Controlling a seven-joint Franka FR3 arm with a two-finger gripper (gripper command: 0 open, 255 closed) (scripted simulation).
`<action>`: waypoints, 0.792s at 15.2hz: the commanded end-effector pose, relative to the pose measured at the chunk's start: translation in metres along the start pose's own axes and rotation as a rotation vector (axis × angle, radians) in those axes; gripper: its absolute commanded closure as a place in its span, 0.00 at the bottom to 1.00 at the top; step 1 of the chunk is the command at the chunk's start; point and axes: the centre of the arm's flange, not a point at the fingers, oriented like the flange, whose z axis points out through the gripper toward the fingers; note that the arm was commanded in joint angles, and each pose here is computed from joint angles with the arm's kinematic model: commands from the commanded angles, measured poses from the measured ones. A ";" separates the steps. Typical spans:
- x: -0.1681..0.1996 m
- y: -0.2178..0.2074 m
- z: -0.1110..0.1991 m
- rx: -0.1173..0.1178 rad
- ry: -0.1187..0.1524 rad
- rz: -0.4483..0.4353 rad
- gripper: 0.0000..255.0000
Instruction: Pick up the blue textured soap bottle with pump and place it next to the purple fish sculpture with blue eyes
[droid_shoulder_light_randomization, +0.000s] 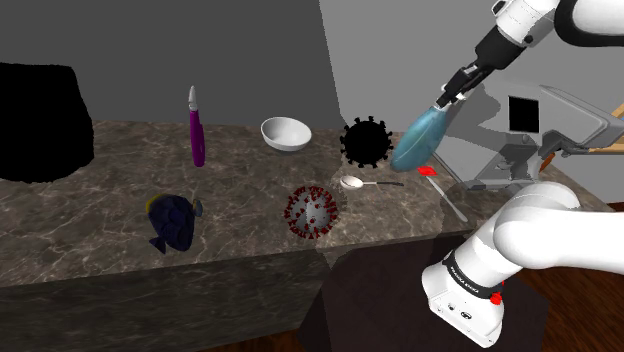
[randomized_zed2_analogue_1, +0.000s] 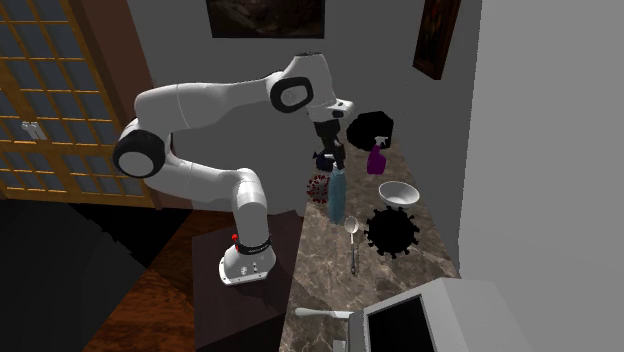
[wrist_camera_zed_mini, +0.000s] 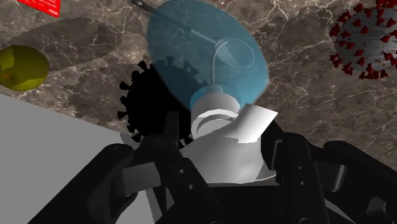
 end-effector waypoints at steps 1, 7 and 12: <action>0.004 0.001 -0.011 0.000 0.000 0.000 1.00; 0.012 0.003 -0.042 0.000 0.000 0.000 1.00; 0.019 0.005 -0.067 0.000 0.000 0.000 1.00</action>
